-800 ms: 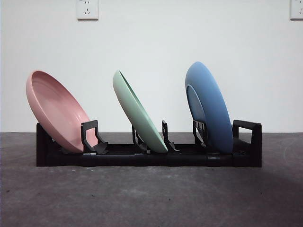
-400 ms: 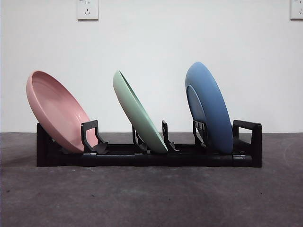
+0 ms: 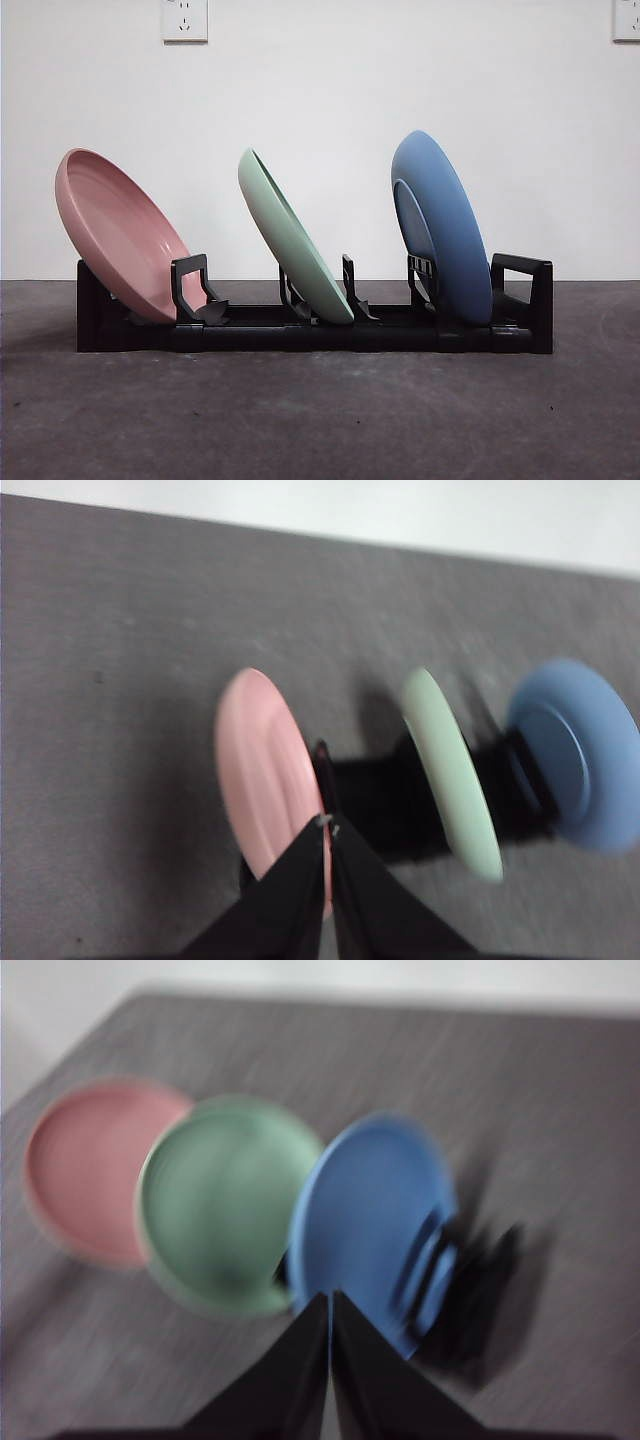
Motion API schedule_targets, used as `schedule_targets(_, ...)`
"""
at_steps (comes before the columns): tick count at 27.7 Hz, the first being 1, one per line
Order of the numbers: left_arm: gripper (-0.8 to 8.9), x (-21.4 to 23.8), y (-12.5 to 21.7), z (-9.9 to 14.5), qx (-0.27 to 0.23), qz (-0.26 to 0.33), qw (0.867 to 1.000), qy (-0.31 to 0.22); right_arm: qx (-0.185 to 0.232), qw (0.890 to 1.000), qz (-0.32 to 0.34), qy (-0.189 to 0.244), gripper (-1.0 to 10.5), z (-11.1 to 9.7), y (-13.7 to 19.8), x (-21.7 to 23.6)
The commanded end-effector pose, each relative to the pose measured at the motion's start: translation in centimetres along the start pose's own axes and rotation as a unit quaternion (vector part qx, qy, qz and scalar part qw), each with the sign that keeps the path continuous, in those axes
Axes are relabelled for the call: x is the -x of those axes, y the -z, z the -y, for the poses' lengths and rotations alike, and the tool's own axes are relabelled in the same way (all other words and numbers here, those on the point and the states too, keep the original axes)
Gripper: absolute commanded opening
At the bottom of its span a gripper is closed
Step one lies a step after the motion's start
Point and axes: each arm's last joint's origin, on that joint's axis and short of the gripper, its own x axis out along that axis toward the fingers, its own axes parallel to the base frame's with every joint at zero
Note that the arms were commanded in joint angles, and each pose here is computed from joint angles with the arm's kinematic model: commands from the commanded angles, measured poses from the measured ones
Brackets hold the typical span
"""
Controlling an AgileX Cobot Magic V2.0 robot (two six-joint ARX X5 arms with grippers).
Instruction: Place the plate
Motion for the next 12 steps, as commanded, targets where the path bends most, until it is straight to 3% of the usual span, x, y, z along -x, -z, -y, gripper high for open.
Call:
schedule_targets(1,0.1,-0.9,-0.1,0.7,-0.04,-0.044,0.998,0.018,0.015,0.999,-0.037,-0.031,0.0,-0.9,0.1,-1.1)
schedule_targets(7,0.1,-3.3,1.7,2.4,-0.045,-0.177,0.979,0.092,0.054,0.988,-0.117,-0.082,0.0,-3.2,1.5,-3.1)
schedule_targets(10,0.1,-3.5,1.9,3.2,-0.065,-0.184,0.975,0.107,0.072,0.984,-0.128,-0.097,0.0,-4.1,1.8,-3.3)
schedule_targets(12,0.48,-3.5,2.0,3.3,-0.067,-0.185,0.974,0.11,0.074,0.984,-0.129,-0.094,0.8,-4.2,1.8,-3.3)
